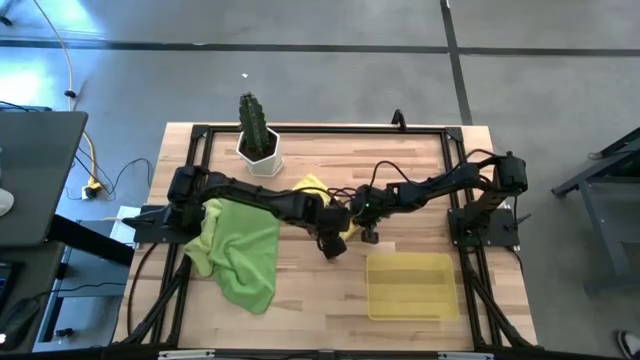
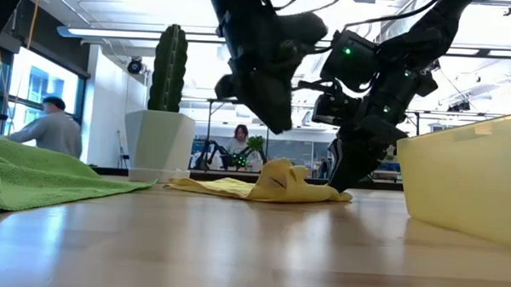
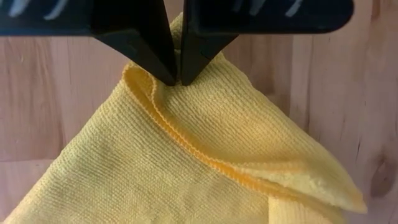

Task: Roll microfiber towels into tight, uniform cylinder then place into a basket
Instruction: Roll the yellow towel

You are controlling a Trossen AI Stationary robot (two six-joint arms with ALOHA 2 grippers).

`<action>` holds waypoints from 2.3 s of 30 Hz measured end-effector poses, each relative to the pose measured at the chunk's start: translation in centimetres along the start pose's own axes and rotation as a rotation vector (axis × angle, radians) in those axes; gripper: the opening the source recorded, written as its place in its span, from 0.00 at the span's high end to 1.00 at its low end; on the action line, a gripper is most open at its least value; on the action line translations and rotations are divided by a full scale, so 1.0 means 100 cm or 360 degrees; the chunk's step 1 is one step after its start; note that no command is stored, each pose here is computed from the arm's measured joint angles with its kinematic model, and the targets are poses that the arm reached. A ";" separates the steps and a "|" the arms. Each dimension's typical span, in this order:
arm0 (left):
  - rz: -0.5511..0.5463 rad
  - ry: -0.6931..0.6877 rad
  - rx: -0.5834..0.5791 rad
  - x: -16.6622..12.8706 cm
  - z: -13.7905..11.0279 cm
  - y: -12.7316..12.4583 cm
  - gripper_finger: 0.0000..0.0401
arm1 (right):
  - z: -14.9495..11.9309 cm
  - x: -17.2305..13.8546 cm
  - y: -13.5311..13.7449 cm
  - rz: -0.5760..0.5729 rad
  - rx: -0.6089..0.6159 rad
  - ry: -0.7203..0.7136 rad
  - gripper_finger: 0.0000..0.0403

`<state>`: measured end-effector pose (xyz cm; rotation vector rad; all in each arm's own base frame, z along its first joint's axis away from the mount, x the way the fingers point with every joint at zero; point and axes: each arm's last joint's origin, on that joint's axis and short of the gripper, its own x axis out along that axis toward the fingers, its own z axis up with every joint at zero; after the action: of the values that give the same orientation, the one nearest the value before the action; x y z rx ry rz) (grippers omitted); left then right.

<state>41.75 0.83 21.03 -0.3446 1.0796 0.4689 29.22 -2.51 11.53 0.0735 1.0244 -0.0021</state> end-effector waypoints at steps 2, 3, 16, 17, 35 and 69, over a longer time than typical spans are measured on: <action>0.0178 -0.0027 0.0052 -0.001 0.000 0.006 0.78 | 0.003 0.000 -0.003 -0.0013 0.0073 -0.0052 0.95; 0.0268 -0.0026 0.0064 -0.001 -0.001 0.010 0.78 | 0.004 0.000 -0.005 -0.0019 0.0112 -0.0067 0.95; 0.0533 0.0198 0.0025 0.024 -0.018 0.054 0.78 | 0.002 -0.005 -0.048 -0.0198 0.0668 -0.0134 0.95; 0.0464 0.0158 0.0048 0.029 -0.019 0.052 0.78 | 0.001 -0.005 -0.049 -0.0199 0.0670 -0.0135 0.95; -0.0148 -0.0619 -0.0162 -0.021 -0.072 0.071 0.78 | 0.001 -0.006 -0.049 -0.0197 0.0644 -0.0115 0.95; 0.0073 -0.1010 0.1122 0.086 -0.089 0.058 0.63 | 0.006 -0.006 -0.050 -0.0184 0.0803 -0.0212 0.95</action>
<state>35.36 3.15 9.18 0.4341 0.5708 0.1863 29.21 -7.51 12.02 0.4673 0.8742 -0.3673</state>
